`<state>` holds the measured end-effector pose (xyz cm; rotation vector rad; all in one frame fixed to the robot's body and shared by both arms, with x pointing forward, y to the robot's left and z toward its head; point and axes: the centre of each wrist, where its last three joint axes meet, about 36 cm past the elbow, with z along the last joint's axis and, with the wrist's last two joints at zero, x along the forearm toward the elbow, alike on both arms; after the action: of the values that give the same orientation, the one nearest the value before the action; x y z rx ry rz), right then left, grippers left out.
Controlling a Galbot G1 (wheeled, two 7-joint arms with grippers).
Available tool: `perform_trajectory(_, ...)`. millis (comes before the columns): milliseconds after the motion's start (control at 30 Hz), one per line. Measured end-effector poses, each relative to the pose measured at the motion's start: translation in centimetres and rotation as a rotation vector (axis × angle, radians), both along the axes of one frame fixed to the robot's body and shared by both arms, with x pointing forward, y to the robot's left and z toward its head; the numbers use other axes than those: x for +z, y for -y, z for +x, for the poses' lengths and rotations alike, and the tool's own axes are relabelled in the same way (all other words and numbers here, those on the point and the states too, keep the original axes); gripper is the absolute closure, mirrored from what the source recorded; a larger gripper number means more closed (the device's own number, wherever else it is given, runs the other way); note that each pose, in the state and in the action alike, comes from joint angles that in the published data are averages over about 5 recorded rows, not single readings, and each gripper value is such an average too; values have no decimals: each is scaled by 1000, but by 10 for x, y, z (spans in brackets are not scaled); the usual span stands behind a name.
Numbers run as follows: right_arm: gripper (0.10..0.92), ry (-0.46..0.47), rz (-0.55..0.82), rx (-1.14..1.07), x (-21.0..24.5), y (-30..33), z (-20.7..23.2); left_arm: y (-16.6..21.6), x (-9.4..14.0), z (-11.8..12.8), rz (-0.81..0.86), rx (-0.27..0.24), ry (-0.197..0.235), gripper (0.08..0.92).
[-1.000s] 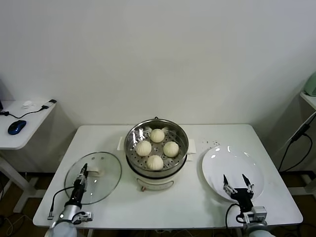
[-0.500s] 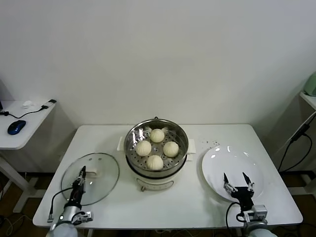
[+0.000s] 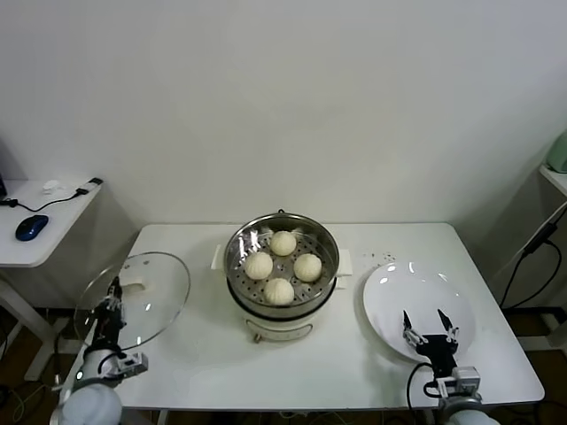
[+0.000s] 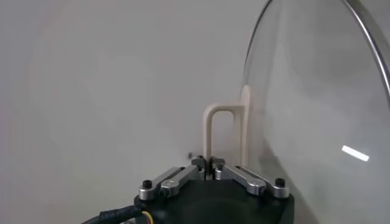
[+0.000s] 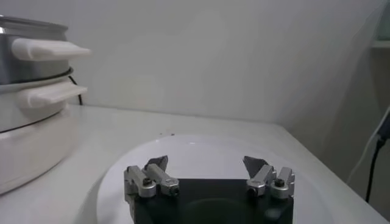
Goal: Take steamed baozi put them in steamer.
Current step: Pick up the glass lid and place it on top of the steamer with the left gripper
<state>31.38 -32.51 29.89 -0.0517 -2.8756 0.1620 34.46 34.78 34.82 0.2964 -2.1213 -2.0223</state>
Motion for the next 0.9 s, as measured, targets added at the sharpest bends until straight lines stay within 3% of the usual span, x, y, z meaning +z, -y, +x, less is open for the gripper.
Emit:
perform_trajectory(333,200,2,-18,16,-3,1,0,74,68,11,-15,-43,64,862)
perform_trajectory(900,200,16,-22,31,-16,11,-2,241,99,20,-87,-170,43,862)
